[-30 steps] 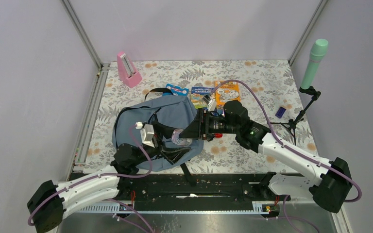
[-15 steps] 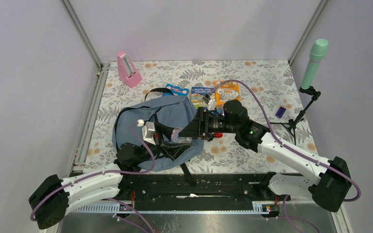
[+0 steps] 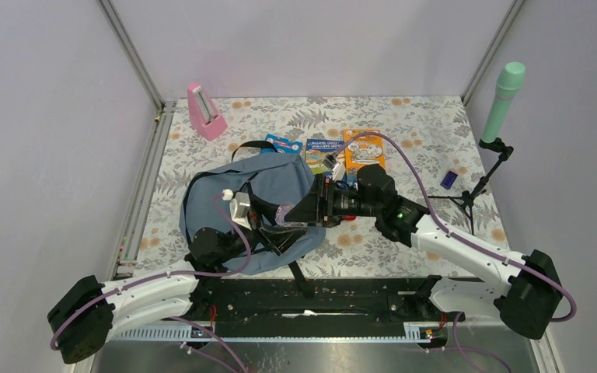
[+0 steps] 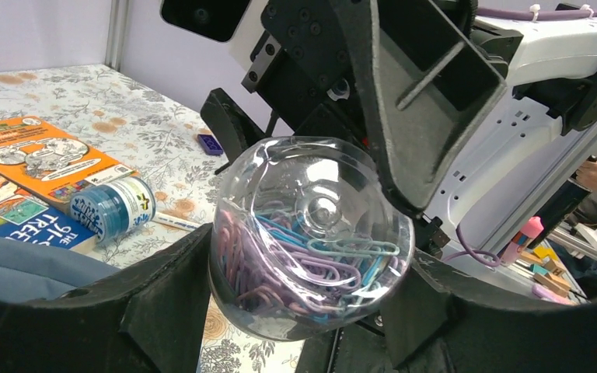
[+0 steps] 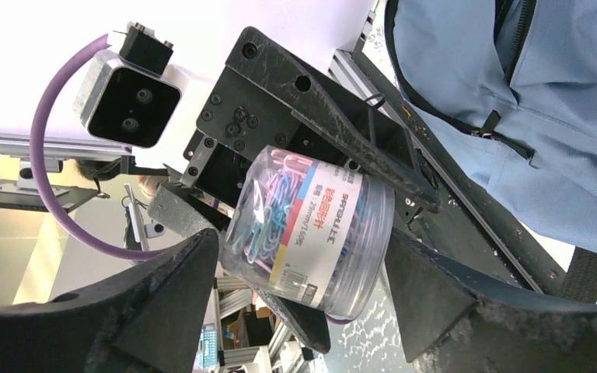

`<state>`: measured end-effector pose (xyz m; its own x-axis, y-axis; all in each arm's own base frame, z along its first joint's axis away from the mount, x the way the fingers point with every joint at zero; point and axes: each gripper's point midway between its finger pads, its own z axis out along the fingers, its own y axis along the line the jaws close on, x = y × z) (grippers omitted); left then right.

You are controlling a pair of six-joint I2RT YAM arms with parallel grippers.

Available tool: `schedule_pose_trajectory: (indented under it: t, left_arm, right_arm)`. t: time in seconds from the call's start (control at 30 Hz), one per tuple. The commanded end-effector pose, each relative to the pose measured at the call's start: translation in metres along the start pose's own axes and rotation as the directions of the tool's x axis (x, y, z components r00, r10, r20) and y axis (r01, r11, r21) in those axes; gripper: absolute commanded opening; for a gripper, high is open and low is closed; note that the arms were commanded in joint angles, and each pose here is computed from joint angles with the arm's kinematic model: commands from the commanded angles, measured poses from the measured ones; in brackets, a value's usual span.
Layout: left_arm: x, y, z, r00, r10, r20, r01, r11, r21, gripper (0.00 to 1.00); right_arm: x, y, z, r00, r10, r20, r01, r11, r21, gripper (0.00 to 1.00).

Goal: Pack the student bag
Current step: Pick up the stationery from the center of the board.

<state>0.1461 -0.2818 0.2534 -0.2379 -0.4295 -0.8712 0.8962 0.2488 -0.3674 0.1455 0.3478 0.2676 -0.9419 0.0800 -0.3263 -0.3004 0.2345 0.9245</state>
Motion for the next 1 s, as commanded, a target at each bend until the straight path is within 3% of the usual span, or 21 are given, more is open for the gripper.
schedule_pose_trajectory:
  t: [0.0,0.07,0.13,0.53,0.8,0.97]
  left_arm:
    - [-0.027,-0.004,0.005,0.994,-0.014,0.104,0.014,1.000,-0.007,0.10]
    - [-0.026,0.002,0.004,0.994,-0.019,0.107,0.022,0.999,-0.035,0.07]
    - [-0.023,0.010,0.003,0.995,-0.024,0.102,0.032,0.996,-0.080,0.04]
    - [-0.008,0.042,-0.012,0.998,-0.036,0.048,0.047,0.964,-0.261,0.00]
    - [0.009,0.079,-0.049,0.995,-0.085,0.047,0.097,0.872,-0.480,0.00]
    - [0.023,0.108,-0.080,0.993,-0.118,0.001,0.091,0.760,-0.644,0.00]
  right_arm:
    - [0.000,0.013,0.000,0.999,-0.047,0.004,0.047,0.997,-0.056,0.86]
    - [-0.001,0.011,0.001,0.999,-0.047,0.010,0.047,0.998,-0.051,0.88]
    - [-0.004,0.008,0.001,0.999,-0.043,0.026,0.044,0.998,-0.040,0.97]
    - [-0.032,-0.032,0.001,0.988,-0.036,0.153,0.024,0.996,0.081,0.98]
    - [-0.032,-0.074,-0.006,0.979,-0.079,0.187,0.034,0.972,0.233,0.98]
    - [-0.033,-0.088,-0.013,0.973,-0.116,0.200,0.052,0.952,0.302,0.98]
